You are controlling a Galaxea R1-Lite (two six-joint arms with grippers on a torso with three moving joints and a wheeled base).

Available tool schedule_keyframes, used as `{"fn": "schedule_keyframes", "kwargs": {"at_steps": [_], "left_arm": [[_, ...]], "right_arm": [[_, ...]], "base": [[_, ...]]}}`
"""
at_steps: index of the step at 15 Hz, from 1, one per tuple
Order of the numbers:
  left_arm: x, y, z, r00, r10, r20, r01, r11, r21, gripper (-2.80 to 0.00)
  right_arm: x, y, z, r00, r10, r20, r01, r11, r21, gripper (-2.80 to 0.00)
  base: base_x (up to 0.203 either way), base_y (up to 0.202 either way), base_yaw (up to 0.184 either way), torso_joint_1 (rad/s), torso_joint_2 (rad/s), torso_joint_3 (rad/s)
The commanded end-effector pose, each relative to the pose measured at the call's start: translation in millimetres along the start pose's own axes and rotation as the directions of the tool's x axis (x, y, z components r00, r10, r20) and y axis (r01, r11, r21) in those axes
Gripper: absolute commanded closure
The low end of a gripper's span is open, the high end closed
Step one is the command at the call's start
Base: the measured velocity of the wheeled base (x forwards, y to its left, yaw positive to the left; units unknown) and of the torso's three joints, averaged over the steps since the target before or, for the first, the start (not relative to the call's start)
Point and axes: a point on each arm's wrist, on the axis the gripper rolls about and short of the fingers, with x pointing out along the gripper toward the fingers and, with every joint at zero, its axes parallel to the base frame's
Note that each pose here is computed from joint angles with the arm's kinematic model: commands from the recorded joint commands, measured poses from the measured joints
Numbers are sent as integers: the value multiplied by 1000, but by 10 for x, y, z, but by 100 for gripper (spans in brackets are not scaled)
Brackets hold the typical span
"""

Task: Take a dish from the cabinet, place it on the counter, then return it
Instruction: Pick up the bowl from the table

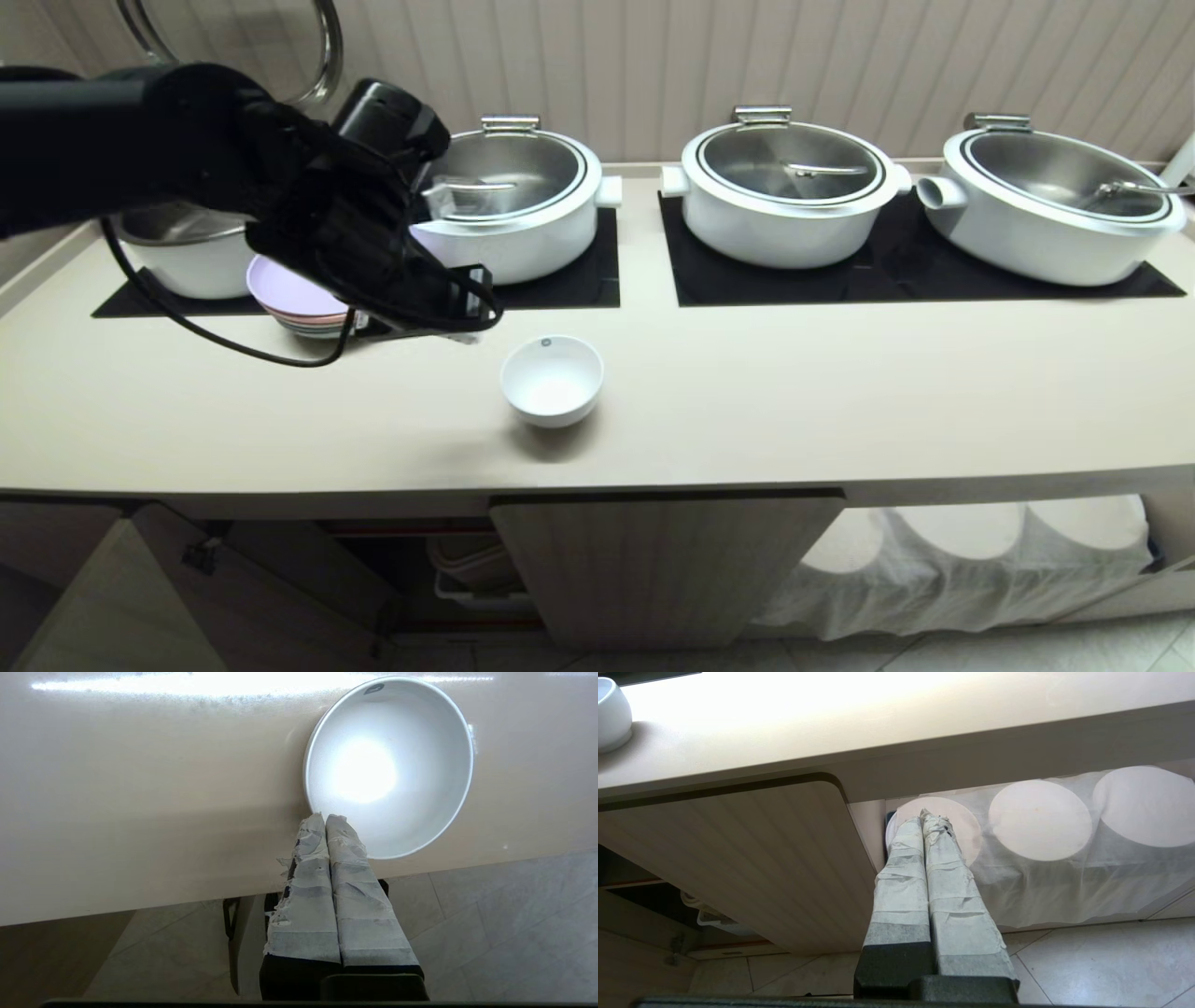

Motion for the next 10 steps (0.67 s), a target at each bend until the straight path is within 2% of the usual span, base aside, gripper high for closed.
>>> {"fn": "schedule_keyframes", "kwargs": {"at_steps": [1,3,6,7,10], "left_arm": [[214,-76,45,1000,5,-21,-5,1000,-8,0],[275,-124,71,1000,8,-14,-8,999,-33,0],[309,-160,56,1000,18,-16,-19,999,-39,0],[309,-159,57,1000,18,-16,-19,999,-49,-280],[346,-161,66,1000,19,-13,-20,995,-94,-280]], "right_arm": [[0,-1,0,1000,-1,0,1,1000,1,0],[0,0,-1,1000,0,0,0,1000,0,0],[0,0,-1,1000,0,0,0,1000,1,0],[0,0,-1,1000,0,0,0,1000,1,0],[0,0,-1,1000,0,0,0,1000,0,0]], "base": [[0,0,0,0,0,0],[0,0,0,0,0,0],[0,0,0,0,0,0],[0,0,0,0,0,0],[0,0,0,0,0,0]]}}
